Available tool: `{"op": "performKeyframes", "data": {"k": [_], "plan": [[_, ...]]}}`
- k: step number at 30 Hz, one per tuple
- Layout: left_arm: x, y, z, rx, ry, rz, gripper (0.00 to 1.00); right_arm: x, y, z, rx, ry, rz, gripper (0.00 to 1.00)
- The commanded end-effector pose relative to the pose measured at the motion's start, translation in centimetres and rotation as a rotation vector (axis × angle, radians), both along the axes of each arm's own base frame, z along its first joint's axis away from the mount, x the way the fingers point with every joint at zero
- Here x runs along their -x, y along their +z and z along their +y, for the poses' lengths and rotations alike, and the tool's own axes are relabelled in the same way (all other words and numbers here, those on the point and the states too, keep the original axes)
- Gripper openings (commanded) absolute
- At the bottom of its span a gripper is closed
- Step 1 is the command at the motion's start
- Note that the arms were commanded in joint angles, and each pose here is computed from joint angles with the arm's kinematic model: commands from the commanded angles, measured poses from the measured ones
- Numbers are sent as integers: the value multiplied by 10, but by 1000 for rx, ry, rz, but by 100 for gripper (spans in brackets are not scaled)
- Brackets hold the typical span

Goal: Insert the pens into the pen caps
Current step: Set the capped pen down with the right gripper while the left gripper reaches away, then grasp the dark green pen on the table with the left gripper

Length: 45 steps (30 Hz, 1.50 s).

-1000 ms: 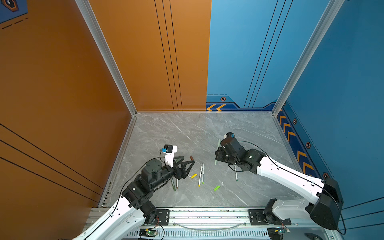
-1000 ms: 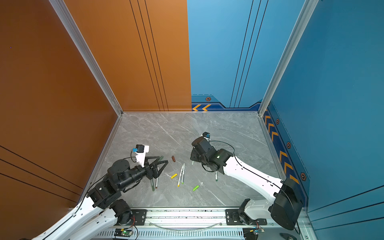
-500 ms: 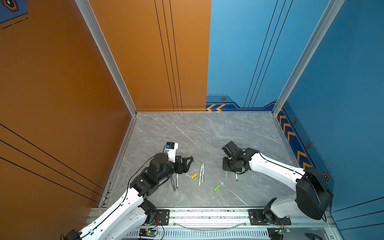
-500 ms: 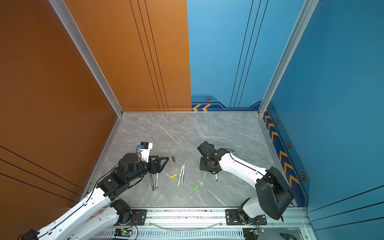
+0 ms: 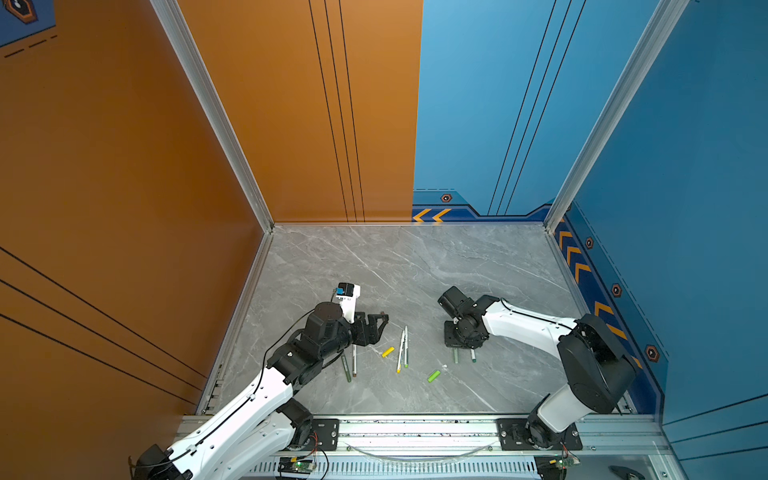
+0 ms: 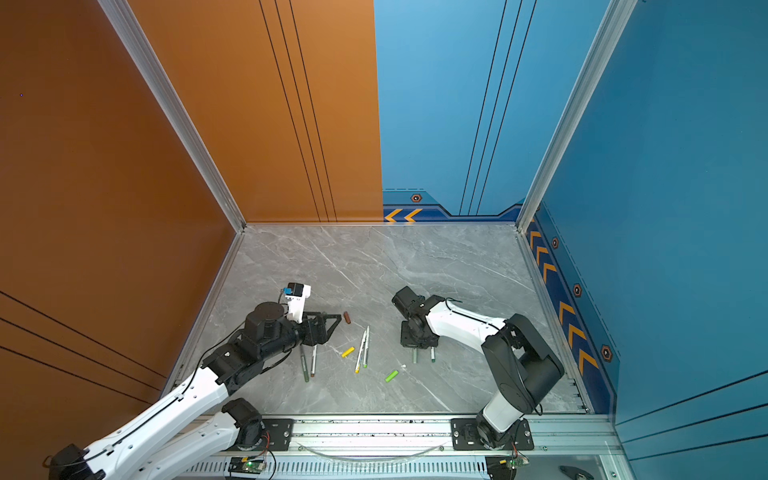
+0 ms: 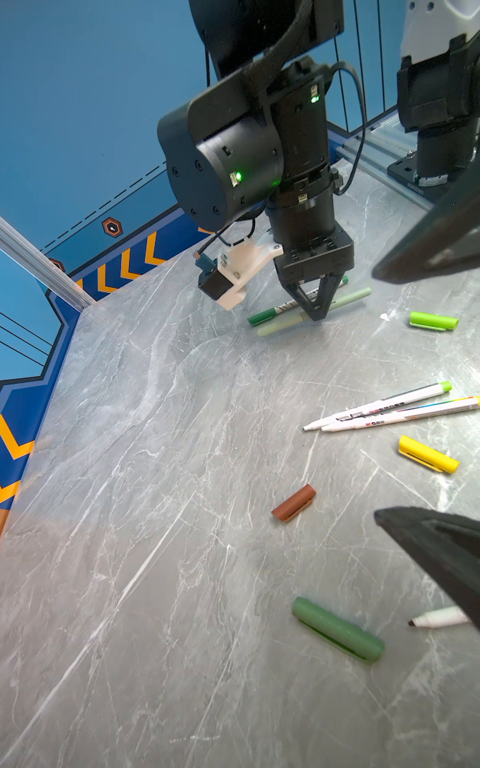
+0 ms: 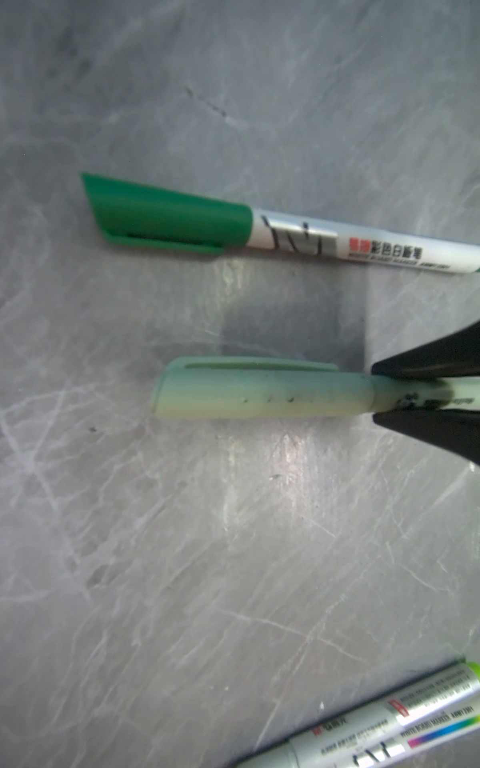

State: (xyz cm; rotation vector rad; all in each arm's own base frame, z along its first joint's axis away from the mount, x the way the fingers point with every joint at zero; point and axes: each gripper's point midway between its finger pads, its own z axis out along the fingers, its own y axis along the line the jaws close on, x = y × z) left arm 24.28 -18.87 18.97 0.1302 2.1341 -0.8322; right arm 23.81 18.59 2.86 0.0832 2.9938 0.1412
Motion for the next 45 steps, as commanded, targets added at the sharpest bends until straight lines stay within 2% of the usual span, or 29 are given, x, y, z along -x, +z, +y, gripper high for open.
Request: {"op": "performKeyframes", "data": {"k": [1, 5, 16, 19, 25, 29, 33, 38, 42, 45], "plan": [[-3, 18, -3, 38, -8, -30, 85, -5, -1, -7, 54, 3, -4, 11], [-3, 18, -3, 36, -6, -27, 85, -5, -5, -10, 72, -6, -2, 14], [-1, 22, -2, 43, -6, -21, 85, -9, 0, -10, 71, -20, -23, 35], [-1, 23, -1, 44, -2, -16, 85, -16, 19, -2, 23, -25, -68, 38], [1, 24, 5, 43, 12, -7, 85, -35, 81, 23, -119, -16, -210, 45], [6, 16, 20, -2, 57, 53, 85, -43, 128, 52, -238, 32, -314, 47], [15, -2, 50, -98, 167, 170, 85, -40, 162, 80, -265, 116, -413, 49], [36, -26, 68, -158, 222, 323, 84, -36, 153, 97, -302, 90, -350, 48], [56, -53, 89, -194, 322, 465, 81, -26, 137, 122, -293, 194, -294, 47], [69, -77, 96, -195, 373, 565, 73, -21, 125, 137, -289, 240, -254, 47]]}}
